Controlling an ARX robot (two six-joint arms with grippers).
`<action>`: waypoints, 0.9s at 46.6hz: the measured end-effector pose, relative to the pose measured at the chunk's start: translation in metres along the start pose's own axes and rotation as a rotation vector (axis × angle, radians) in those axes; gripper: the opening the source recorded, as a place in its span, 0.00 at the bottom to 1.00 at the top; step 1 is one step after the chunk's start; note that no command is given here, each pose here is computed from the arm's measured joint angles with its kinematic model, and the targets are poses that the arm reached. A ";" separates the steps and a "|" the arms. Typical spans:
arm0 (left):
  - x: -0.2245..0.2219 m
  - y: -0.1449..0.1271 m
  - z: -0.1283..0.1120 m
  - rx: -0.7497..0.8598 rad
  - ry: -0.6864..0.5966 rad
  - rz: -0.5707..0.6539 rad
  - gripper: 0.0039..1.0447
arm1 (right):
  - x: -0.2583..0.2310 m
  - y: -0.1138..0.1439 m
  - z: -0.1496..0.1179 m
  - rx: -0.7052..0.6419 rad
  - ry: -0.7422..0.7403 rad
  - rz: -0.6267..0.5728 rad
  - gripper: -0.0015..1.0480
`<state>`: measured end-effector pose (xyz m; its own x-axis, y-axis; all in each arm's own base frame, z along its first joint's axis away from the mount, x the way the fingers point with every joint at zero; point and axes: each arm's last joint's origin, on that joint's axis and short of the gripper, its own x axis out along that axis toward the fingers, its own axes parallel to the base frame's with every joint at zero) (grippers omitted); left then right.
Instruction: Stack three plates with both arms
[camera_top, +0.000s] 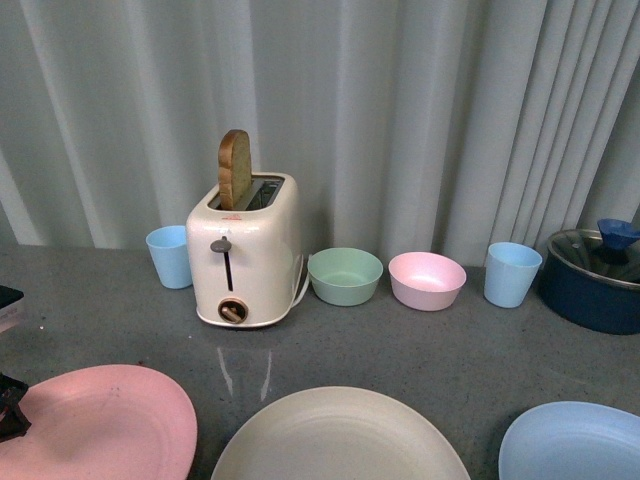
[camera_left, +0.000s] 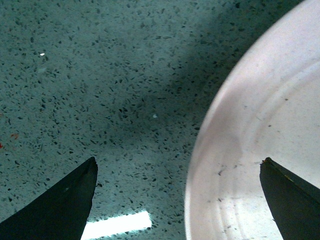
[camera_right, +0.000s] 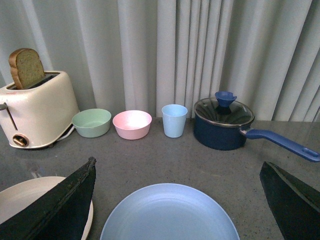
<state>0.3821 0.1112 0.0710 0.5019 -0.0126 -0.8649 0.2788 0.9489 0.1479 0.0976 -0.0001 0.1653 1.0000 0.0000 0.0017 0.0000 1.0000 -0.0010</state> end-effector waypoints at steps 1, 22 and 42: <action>0.001 0.001 0.000 -0.002 0.001 0.001 0.94 | 0.000 0.000 0.000 0.000 0.000 0.000 0.93; 0.009 0.011 -0.010 0.018 0.028 -0.006 0.94 | 0.000 0.000 0.000 0.000 0.000 0.000 0.93; 0.010 0.011 -0.012 0.043 0.039 -0.017 0.41 | 0.000 0.000 0.000 0.000 0.000 0.000 0.93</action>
<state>0.3807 0.1250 0.0579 0.4645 -0.0153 -0.8854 0.3225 0.9341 0.1530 0.0976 -0.0001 0.1653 1.0000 0.0000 0.0017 0.0000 1.0000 -0.0010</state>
